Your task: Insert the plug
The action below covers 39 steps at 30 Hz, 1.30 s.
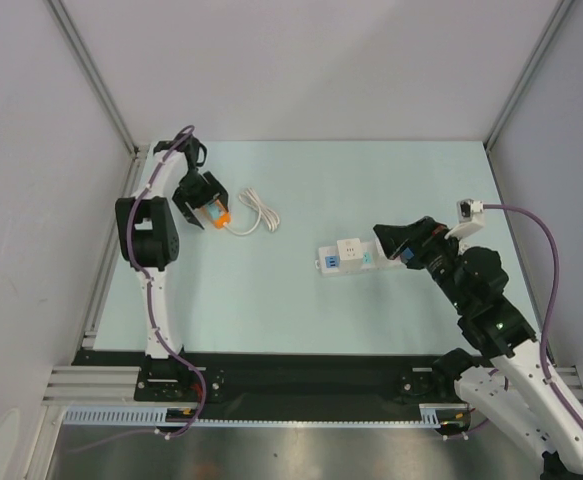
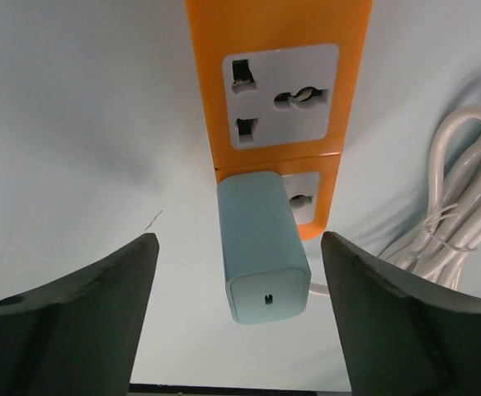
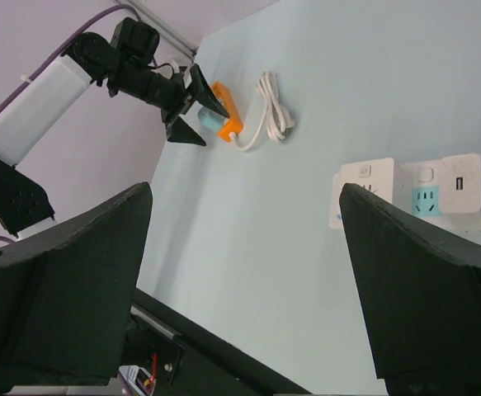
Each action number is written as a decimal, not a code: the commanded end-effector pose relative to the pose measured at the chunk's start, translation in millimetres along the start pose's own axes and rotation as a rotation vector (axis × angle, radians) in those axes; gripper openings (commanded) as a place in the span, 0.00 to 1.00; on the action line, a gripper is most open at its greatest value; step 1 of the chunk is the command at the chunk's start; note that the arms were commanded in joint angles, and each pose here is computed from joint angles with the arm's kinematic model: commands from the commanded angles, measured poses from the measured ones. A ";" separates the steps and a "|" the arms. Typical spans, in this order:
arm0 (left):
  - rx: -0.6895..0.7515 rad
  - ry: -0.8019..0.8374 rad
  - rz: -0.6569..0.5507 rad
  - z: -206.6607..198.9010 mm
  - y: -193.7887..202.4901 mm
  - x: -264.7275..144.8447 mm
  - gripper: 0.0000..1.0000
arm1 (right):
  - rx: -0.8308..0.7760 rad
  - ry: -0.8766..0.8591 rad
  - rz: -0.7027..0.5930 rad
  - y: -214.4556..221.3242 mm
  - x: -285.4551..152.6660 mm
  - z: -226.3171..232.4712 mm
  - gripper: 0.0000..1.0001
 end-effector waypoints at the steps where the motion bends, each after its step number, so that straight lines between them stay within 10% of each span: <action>1: 0.021 0.053 -0.080 -4.7 -6.8 -43.3 0.87 | -0.009 -0.042 -0.066 -18.8 -10.0 19.4 1.00; 11: 0.135 0.000 -0.327 1.0 1.2 -129.2 1.00 | -0.074 0.071 -0.034 -17.5 -4.5 7.9 1.00; 23: 0.851 0.425 -0.802 -117.6 155.6 -240.2 1.00 | -0.153 0.301 0.015 -25.7 12.8 0.7 1.00; 39: 0.964 0.915 -1.298 -39.7 270.4 -267.4 1.00 | -0.053 0.207 0.178 -14.3 4.1 24.9 1.00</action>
Point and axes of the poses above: each gripper's point midway between its finger pads, its own x axis out along the fingers, its own z axis along the line the jaws close on, y = z × x, the point moved 7 cm from there along -x, back along the fingers, and after that the axes turned 15 degrees about x, right-handed, at the moved point
